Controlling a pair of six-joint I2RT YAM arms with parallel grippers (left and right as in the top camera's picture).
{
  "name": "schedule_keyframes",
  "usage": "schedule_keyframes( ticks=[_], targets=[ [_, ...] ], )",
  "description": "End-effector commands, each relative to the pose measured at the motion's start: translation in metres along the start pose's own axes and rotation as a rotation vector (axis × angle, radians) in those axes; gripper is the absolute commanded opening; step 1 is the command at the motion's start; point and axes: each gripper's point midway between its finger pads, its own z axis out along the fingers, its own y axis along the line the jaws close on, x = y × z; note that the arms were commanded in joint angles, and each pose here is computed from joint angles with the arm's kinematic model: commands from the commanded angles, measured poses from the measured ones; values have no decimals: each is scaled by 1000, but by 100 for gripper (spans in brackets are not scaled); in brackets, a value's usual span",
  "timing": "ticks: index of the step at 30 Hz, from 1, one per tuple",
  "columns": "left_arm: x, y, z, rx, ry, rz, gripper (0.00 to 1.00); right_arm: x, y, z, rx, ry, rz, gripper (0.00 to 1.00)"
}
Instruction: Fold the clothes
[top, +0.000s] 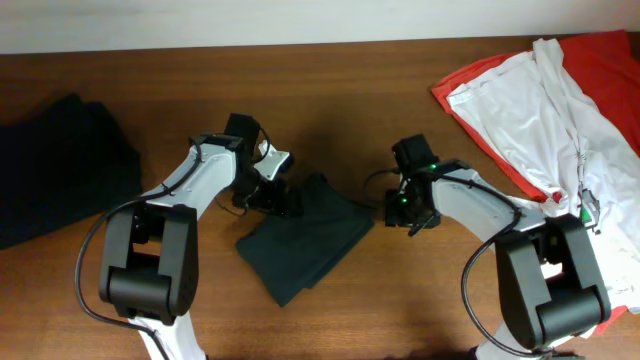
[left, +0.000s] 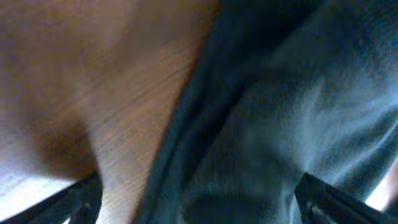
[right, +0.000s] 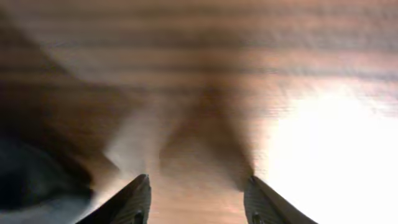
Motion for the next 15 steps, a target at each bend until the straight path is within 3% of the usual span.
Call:
schedule_keyframes(
  ticks=[1,3,5,6,7,8,10,11,15],
  targets=[
    [-19,-9,2,63,-77,70,99,8,-7,-3,8,39,-12,53],
    [-27,-20,3,137,-115,104,99,12,-8,-3,13,55,-11,53],
    [-19,-13,24,151,-64,76,99,19,-10,-4,23,83,-8,53],
    [-12,-18,36,218,-34,60,94,21,-11,-4,26,93,-6,54],
    [-9,-27,39,290,-26,67,84,23,-12,-4,28,99,-6,53],
    [-3,-34,44,349,-6,52,67,25,-12,-4,31,106,-5,54],
    [5,-38,44,354,29,41,15,26,-13,-4,33,112,-5,53],
    [1,-35,42,345,19,42,2,27,-13,-5,34,116,-4,53],
    [-47,-7,-4,282,-129,40,1,32,-24,-6,95,131,-4,53]
  ],
)
